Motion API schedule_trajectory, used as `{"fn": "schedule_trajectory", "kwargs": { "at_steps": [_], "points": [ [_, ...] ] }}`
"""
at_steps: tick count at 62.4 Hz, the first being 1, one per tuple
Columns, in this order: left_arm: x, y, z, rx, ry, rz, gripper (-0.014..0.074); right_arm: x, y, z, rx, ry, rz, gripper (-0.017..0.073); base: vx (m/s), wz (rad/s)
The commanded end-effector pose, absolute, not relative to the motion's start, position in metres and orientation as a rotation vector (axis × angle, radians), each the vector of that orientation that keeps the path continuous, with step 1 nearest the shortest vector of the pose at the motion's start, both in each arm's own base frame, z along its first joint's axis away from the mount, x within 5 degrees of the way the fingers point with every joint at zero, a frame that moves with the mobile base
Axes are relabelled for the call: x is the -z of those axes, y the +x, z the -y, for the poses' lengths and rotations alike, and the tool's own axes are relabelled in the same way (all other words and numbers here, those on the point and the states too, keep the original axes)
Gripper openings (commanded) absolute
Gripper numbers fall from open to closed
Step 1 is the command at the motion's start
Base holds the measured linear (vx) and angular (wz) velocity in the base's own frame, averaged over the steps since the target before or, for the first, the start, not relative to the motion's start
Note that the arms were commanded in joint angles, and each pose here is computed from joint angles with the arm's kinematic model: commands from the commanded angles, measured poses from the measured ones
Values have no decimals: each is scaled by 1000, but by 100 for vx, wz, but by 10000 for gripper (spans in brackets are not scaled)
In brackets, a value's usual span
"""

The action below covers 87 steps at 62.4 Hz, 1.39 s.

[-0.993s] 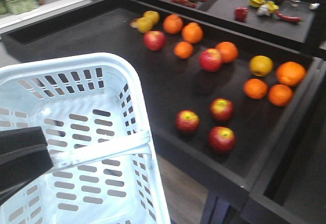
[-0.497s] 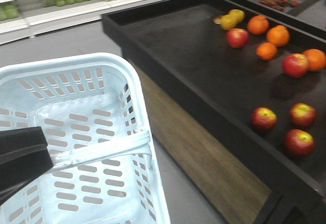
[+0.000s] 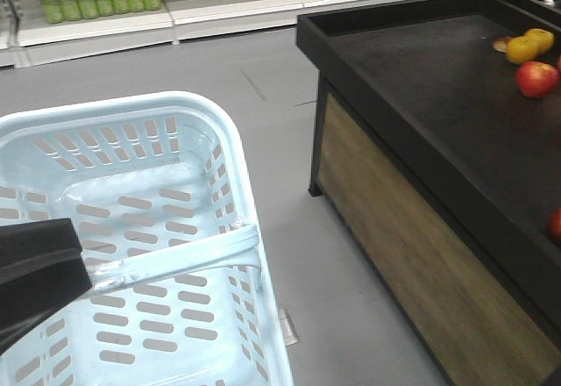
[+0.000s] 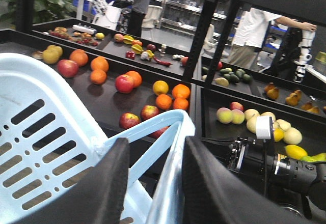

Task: Pick three apples into basket with both arms
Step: 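Drive the base away from the table carrying the basket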

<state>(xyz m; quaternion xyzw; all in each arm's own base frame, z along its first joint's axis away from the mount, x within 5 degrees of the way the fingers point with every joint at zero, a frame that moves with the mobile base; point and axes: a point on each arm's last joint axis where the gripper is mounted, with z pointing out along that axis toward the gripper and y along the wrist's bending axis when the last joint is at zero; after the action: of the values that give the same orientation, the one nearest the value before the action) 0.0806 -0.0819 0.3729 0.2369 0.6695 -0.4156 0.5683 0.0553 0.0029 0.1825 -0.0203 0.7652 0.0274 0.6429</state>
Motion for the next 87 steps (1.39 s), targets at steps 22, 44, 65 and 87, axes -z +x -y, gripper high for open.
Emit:
{"fn": "schedule_trajectory", "kwargs": {
  "at_steps": [22, 44, 65, 87],
  "points": [
    [-382, 81, 79, 943, 530, -1553, -6, -185, 56, -4, -57, -65, -1672, -5, -2, 28],
    [-382, 81, 79, 943, 530, -1553, -6, -185, 56, -4, -57, -65, -1672, -5, 3, 38],
    [-382, 81, 79, 943, 529, -1553, -6, -185, 56, -4, -57, -65, -1672, -5, 11, 57],
    [-382, 81, 79, 943, 529, -1553, -6, -185, 56, -4, -57, -65, -1672, -5, 16, 57]
  ]
}}
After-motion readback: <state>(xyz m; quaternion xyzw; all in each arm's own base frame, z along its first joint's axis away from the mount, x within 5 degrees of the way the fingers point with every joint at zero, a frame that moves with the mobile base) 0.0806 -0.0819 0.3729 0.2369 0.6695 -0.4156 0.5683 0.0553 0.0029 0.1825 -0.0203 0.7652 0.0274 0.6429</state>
